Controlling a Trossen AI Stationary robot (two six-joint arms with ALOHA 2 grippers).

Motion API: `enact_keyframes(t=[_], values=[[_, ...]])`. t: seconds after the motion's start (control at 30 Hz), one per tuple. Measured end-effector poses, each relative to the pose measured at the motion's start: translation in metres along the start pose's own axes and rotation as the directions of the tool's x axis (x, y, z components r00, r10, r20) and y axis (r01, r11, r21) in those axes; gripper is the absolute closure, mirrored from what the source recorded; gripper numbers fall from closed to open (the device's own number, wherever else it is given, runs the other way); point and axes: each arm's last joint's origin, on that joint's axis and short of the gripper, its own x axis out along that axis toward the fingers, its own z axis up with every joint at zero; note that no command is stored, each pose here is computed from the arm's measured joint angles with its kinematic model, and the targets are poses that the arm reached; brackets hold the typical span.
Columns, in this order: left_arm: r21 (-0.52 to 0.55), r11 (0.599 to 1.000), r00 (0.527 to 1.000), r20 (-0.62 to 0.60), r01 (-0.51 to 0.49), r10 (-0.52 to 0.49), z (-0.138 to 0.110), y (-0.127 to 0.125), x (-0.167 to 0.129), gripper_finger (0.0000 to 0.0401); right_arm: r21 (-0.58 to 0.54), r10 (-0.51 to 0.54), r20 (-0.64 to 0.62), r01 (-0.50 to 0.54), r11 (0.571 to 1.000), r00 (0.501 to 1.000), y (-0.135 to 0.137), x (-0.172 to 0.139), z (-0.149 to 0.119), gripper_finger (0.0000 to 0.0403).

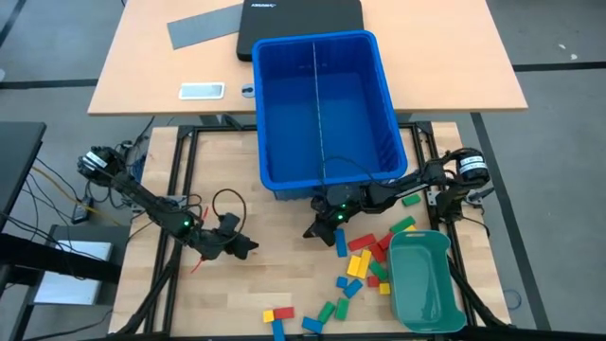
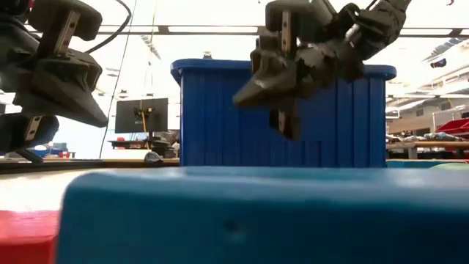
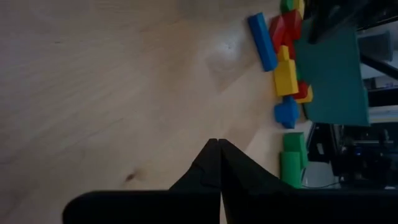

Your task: Sort Items/Unsort Items

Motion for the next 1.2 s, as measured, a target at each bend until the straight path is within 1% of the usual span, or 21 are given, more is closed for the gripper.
enact_keyframes(t=[0.1,0.23,0.4,0.53,0.67,0.8,1.07,1.2], values=[[-0.003,1.000,1.000,-0.001,0.014,-0.014,0.001,-0.002,0.001,0.0400,-0.031,0.000,0.019,0.000,1.000,1.000,0.010,-0.005,0.009,0.0394],[0.023,0.998,0.998,0.004,0.065,-0.065,0.004,-0.007,0.002,0.0400,-0.087,-0.020,0.052,0.024,0.996,0.998,0.020,-0.013,0.019,0.0400],[0.047,0.990,0.991,0.003,0.134,-0.134,0.010,-0.015,0.004,0.0400,-0.136,-0.041,0.074,0.051,0.989,0.996,0.027,-0.024,0.031,0.0401],[0.080,0.979,0.981,0.042,0.185,-0.189,0.018,-0.022,0.004,0.0400,-0.196,-0.070,0.096,0.088,0.977,0.993,0.034,-0.034,0.043,0.0399],[0.135,0.970,0.973,0.083,0.201,-0.213,0.028,-0.034,0.006,0.0400,-0.227,-0.100,0.095,0.119,0.967,0.990,0.040,-0.045,0.052,0.0400],[0.204,0.952,0.965,0.079,0.229,-0.249,0.040,-0.050,0.008,0.0400,-0.267,-0.091,0.158,0.131,0.955,0.983,0.051,-0.059,0.065,0.0401],[0.316,0.914,0.944,0.121,0.255,-0.306,0.073,-0.075,0.011,0.0400,-0.276,-0.081,0.218,0.141,0.951,0.973,0.060,-0.080,0.075,0.0398],[0.376,0.889,0.930,0.147,0.261,-0.336,0.091,-0.088,0.011,0.0400,-0.293,-0.089,0.224,0.154,0.944,0.971,0.063,-0.085,0.075,0.0398]])
